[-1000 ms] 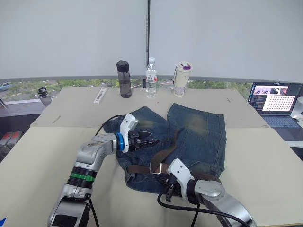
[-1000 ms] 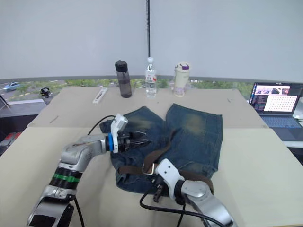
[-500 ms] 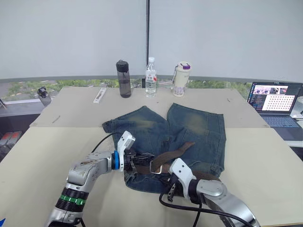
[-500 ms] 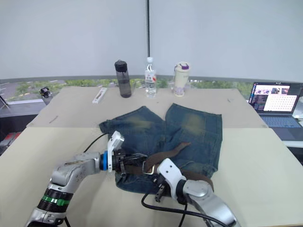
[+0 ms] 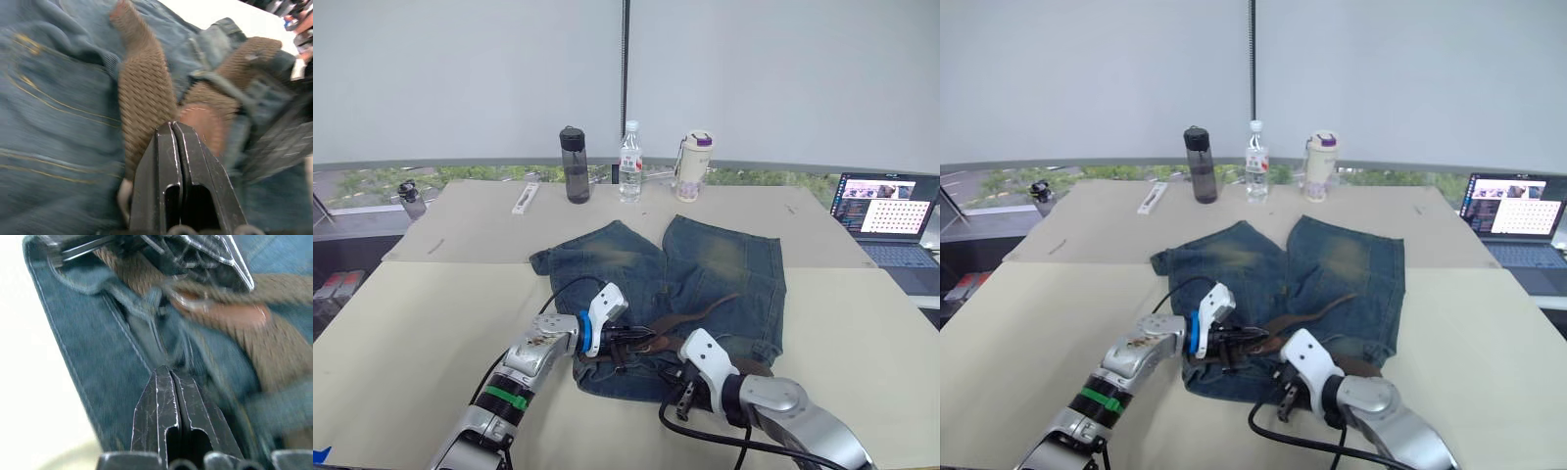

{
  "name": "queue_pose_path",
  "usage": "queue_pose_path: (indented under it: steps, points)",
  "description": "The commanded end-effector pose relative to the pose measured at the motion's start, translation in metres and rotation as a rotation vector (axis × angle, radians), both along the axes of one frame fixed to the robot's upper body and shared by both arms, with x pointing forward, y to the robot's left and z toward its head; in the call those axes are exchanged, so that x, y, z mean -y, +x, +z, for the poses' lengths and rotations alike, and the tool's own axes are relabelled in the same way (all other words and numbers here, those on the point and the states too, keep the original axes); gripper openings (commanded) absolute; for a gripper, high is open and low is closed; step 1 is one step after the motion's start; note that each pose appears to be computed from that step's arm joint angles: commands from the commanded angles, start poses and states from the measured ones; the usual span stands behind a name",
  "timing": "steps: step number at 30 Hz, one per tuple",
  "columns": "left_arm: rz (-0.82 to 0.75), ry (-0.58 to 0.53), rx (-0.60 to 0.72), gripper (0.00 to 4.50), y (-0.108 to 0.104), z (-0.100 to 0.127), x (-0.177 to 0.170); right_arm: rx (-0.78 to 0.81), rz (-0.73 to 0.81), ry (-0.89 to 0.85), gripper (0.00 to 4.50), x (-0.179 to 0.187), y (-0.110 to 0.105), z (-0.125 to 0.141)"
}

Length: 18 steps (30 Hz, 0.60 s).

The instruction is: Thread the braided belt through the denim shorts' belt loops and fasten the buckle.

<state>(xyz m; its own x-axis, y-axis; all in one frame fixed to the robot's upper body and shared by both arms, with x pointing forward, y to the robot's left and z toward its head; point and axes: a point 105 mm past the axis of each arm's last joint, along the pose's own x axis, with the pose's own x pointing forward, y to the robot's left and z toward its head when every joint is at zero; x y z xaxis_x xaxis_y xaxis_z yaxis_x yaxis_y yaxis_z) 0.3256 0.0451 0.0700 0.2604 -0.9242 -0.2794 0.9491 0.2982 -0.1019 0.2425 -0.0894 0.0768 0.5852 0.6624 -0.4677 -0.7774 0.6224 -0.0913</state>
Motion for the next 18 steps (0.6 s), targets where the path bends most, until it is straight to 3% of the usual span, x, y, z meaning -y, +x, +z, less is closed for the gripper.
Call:
queue_pose_path:
  steps: [1,3,7,8,14,18]
  points:
    - [0.004,-0.225,-0.243,0.07,-0.015,0.004,-0.009,0.094,-0.027,0.029,0.0,0.006,-0.006,0.029]
    - [0.02,-0.391,-0.336,0.07,-0.013,0.036,-0.022,0.117,-0.046,0.064,0.0,0.009,-0.009,0.039]
    - [0.084,-0.522,-0.393,0.07,-0.004,0.072,-0.046,0.148,-0.03,0.119,0.0,0.009,-0.017,0.058]
    - [0.1,-0.537,-0.39,0.03,-0.003,0.079,-0.049,0.16,-0.031,0.123,0.29,0.01,-0.016,0.062]
    - [0.146,-0.447,-0.286,0.0,-0.002,0.081,-0.044,0.264,-0.106,0.0,2.29,0.025,0.008,0.076]
    - [0.184,-0.44,-0.271,0.0,0.0,0.076,-0.04,0.333,-0.069,-0.166,2.29,0.028,0.028,0.08]
